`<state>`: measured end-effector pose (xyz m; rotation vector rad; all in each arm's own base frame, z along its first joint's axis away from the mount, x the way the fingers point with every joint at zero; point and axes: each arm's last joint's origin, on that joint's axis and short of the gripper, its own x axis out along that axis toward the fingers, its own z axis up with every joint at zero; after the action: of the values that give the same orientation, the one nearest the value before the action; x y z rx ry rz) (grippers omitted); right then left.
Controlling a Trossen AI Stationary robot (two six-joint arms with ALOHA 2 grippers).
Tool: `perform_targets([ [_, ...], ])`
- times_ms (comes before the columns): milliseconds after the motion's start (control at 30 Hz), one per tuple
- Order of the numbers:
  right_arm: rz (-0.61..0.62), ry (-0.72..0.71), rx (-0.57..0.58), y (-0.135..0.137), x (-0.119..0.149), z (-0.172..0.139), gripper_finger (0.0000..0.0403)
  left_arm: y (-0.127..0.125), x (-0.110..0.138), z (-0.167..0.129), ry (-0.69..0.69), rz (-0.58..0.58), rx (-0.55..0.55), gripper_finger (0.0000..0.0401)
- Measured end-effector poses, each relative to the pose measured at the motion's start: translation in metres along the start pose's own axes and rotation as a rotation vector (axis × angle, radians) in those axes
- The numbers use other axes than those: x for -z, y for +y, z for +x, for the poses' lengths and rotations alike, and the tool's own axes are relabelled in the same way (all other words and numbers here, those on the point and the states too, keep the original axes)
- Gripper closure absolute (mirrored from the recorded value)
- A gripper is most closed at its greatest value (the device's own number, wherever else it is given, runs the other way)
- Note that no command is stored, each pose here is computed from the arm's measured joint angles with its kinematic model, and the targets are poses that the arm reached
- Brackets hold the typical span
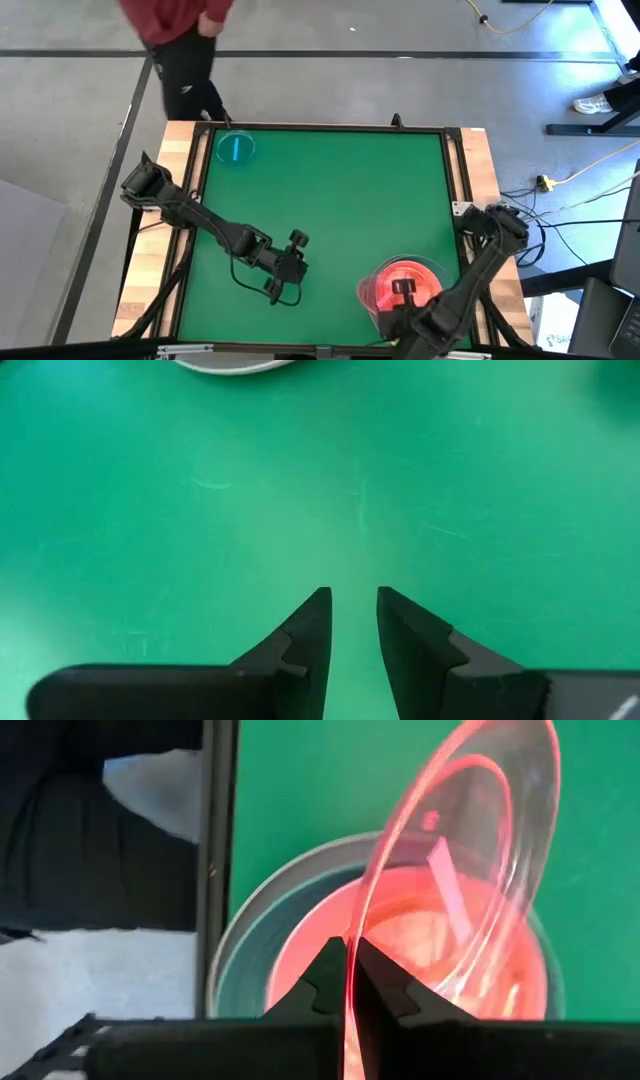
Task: Stack plastic plates
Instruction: Stack the transparent pink plate on top of the transparent pink plate
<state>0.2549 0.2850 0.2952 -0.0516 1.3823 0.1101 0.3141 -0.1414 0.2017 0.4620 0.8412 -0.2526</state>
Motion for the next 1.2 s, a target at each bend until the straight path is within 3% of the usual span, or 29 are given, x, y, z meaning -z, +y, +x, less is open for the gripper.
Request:
perform_targets([
  [333, 0.121, 0.121, 0.066, 0.000, 0.021, 0.037, 0.0397, 0.004, 0.002, 0.001, 0.014, -0.032, -0.006, 0.0323],
  [533, 0.171, 0.201, -0.028, -0.011, 0.018, 0.070, 0.0397, 0.003, 0.003, 0.001, 0.029, -0.041, -0.008, 0.0323],
  [833, 0.169, 0.202, -0.085, -0.014, 0.011, 0.073, 0.0392, 0.003, 0.005, 0.001, 0.047, -0.056, -0.005, 0.0323],
  [1033, 0.184, 0.239, -0.116, -0.015, 0.011, 0.073, 0.0310, 0.003, 0.005, 0.001, 0.047, -0.059, -0.005, 0.0323],
  [1200, 0.225, 0.373, -0.162, -0.019, 0.015, 0.071, 0.0234, 0.003, 0.005, 0.001, 0.046, -0.084, -0.005, 0.0323],
])
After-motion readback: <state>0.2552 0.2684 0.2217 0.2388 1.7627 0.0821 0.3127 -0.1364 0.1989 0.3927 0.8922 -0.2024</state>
